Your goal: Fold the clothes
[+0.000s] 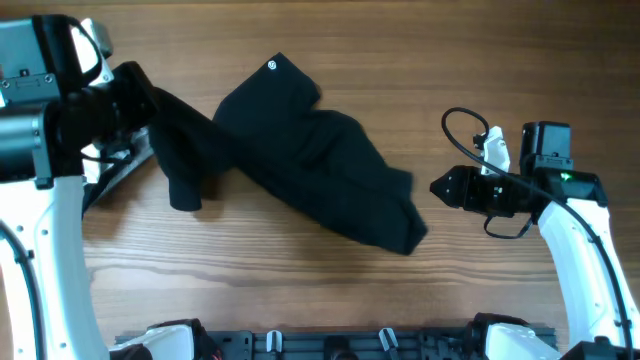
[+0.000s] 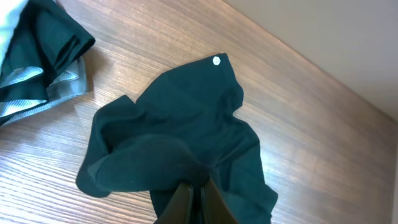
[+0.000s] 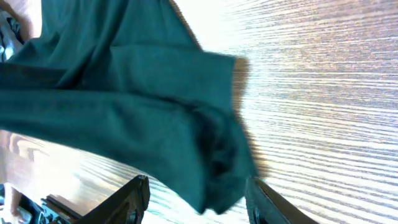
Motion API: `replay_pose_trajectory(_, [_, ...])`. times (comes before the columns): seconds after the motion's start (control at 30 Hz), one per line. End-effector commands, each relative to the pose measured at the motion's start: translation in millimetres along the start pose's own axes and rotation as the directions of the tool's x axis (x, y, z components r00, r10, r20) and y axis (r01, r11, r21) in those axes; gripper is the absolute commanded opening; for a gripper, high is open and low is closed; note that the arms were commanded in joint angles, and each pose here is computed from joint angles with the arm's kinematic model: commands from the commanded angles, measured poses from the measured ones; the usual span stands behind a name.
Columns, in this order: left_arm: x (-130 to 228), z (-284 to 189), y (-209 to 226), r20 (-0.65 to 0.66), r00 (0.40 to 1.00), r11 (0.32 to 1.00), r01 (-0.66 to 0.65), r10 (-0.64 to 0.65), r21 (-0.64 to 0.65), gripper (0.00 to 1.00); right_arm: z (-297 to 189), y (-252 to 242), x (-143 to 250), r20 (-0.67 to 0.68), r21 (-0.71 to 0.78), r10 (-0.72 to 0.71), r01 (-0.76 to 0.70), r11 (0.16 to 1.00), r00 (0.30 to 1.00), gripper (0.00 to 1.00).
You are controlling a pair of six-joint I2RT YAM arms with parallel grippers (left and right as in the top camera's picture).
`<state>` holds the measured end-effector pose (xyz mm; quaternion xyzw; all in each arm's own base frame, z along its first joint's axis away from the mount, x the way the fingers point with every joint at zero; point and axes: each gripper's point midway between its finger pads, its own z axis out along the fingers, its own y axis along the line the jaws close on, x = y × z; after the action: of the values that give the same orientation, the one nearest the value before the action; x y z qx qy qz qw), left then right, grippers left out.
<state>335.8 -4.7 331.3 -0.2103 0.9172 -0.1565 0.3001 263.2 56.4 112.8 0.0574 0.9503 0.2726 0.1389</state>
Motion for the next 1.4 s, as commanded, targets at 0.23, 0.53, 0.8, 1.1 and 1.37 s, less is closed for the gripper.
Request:
replay_pose_trajectory(0.23, [-6, -1, 2, 0.028, 0.999, 0.999, -0.023, 0.024, -0.023, 0.04, 45, 12, 24, -0.204, -0.113, -0.042, 0.019, 0.993, 0.978, 0.37])
replay_pose_trajectory(0.53, [-7, -1, 1, 0.034, 0.999, 1.000, -0.024, 0.025, -0.020, 0.04, 100, 13, 38, -0.312, -0.057, -0.084, 0.070, 0.996, 0.946, 0.54])
replay_pose_trajectory(0.8, [-7, -1, 1, 0.035, 0.999, 1.000, -0.024, 0.025, -0.020, 0.04, 113, 10, 42, -0.339, -0.026, -0.025, 0.018, 1.000, 0.940, 0.36])
replay_pose_trajectory(1.1, [-9, -1, 1, 0.041, 0.999, 1.000, -0.025, 0.026, -0.017, 0.04, 107, 44, 56, -0.363, -0.177, -0.157, 0.097, 0.979, 0.918, 0.04])
replay_pose_trajectory(1.37, [-10, -1, 0, 0.046, 0.999, 1.000, -0.027, 0.027, -0.015, 0.04, 65, 92, 54, -0.188, -0.405, -0.437, 0.335, 0.850, 0.880, 0.04])
